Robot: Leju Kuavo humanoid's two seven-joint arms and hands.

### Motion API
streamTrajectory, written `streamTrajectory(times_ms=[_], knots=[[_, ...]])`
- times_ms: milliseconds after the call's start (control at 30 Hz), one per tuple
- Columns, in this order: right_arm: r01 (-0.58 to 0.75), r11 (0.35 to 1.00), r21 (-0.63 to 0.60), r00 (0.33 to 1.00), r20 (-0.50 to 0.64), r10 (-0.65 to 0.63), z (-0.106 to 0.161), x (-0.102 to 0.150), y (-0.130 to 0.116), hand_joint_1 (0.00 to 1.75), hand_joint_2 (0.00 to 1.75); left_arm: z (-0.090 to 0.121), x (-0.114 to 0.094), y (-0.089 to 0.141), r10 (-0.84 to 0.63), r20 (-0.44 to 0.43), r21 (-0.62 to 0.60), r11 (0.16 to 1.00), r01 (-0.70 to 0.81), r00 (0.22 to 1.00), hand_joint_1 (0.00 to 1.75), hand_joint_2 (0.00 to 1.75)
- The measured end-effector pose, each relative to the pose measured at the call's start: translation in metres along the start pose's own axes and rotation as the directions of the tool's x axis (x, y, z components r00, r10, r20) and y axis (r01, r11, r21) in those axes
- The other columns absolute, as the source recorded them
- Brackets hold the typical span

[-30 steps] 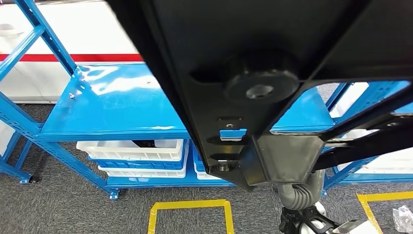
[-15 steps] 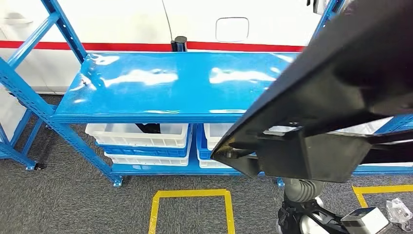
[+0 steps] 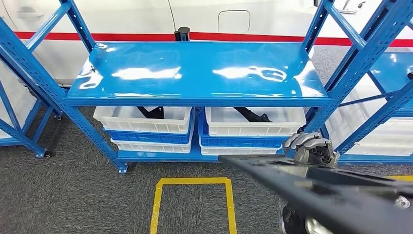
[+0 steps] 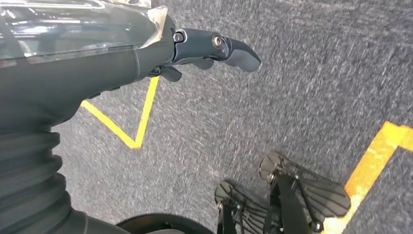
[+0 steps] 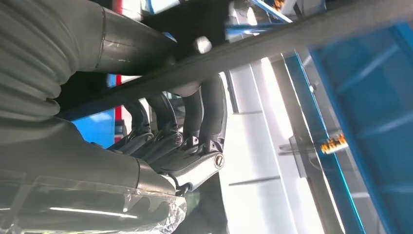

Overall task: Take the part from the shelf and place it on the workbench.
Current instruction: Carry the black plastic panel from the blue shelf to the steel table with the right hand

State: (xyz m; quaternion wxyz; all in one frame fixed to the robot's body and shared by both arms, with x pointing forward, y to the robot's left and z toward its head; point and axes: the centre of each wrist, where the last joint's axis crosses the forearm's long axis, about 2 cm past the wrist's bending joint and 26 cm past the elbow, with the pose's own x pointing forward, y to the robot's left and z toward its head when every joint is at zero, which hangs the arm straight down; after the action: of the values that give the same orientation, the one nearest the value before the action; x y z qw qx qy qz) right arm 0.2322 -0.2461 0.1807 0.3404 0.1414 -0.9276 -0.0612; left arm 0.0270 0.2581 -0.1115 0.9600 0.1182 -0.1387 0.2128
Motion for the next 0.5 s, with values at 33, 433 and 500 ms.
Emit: streamTrajectory(times_ms=[33,433,500], knots=[[0.000,1.000,-0.006,1.000,0.000,0.000,0.0001,-0.0002,0.0001,1.75,1.75,0.0000,-0.0006,0.0004,-0.001,0.000,-0.002,1.000,0.001,1.000,0.00,1.75],[-0.013,0.999,-0.043,1.000,0.000,0.013,0.0006,0.0004,-0.0039,1.75,1.75,0.0006,0.0001,-0.0023,-0.008,-0.001,-0.017,1.000,0.008,1.000,0.00,1.75],[-0.013,0.999,-0.047,1.000,0.001,0.013,0.0001,-0.0001,-0.0044,1.75,1.75,0.0005,-0.0001,-0.0019,-0.009,-0.003,-0.013,1.000,0.009,1.000,0.00,1.75]])
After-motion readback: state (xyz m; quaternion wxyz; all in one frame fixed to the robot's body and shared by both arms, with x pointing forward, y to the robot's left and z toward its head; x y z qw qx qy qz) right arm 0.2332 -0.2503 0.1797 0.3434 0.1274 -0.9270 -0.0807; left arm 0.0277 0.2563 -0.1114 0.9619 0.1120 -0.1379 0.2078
